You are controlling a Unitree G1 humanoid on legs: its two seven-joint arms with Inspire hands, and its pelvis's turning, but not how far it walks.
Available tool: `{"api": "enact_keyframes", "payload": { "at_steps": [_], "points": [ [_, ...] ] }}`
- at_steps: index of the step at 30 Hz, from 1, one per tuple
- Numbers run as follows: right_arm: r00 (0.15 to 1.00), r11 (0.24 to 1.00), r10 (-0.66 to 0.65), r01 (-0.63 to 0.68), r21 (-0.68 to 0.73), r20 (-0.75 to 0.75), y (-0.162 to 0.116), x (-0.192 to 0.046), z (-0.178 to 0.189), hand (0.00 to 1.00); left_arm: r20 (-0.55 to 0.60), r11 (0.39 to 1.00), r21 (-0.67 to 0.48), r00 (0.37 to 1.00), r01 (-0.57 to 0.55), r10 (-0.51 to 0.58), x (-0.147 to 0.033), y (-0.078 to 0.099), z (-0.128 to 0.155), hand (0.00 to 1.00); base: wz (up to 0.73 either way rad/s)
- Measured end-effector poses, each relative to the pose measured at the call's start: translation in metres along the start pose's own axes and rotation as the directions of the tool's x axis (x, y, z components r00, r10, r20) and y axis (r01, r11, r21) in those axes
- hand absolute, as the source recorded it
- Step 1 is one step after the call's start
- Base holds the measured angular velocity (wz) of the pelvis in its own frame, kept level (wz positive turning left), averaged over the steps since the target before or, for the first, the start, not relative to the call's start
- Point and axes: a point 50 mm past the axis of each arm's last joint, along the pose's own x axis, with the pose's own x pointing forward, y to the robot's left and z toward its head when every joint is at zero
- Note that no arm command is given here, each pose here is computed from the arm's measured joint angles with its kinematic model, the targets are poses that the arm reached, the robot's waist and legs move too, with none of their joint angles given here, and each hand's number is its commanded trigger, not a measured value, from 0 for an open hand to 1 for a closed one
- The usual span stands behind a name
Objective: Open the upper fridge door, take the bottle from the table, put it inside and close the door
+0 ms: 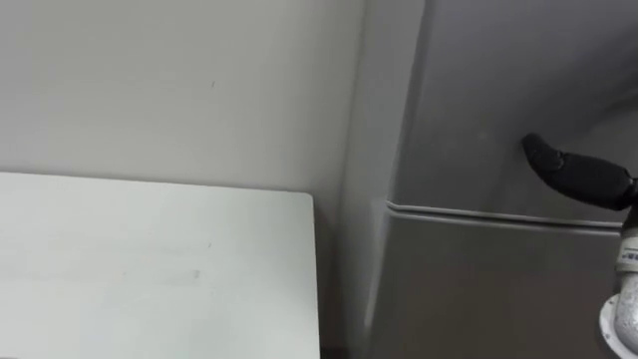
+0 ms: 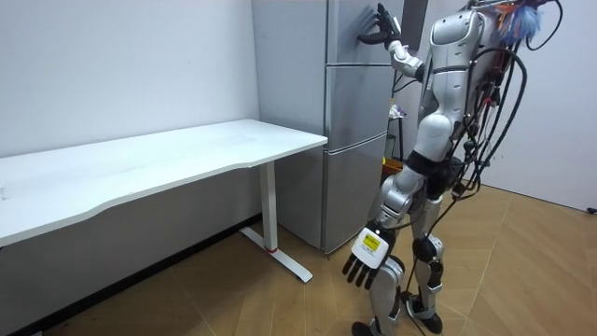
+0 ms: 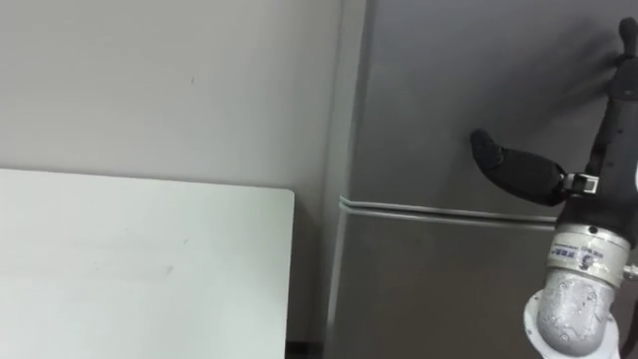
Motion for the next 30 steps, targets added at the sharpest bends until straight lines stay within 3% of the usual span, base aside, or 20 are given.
{"api": "enact_keyframes", "payload": {
  "at_steps": [30],
  "points": [
    [0.997,0.996,-0.071,0.073,0.059,-0.025,-0.011,0.003,-0.001,0.0,-0.007,1.0,0.005,1.0,0.005,-0.005,-0.002,0.002,-0.007,0.0,0.03]
  ]
}}
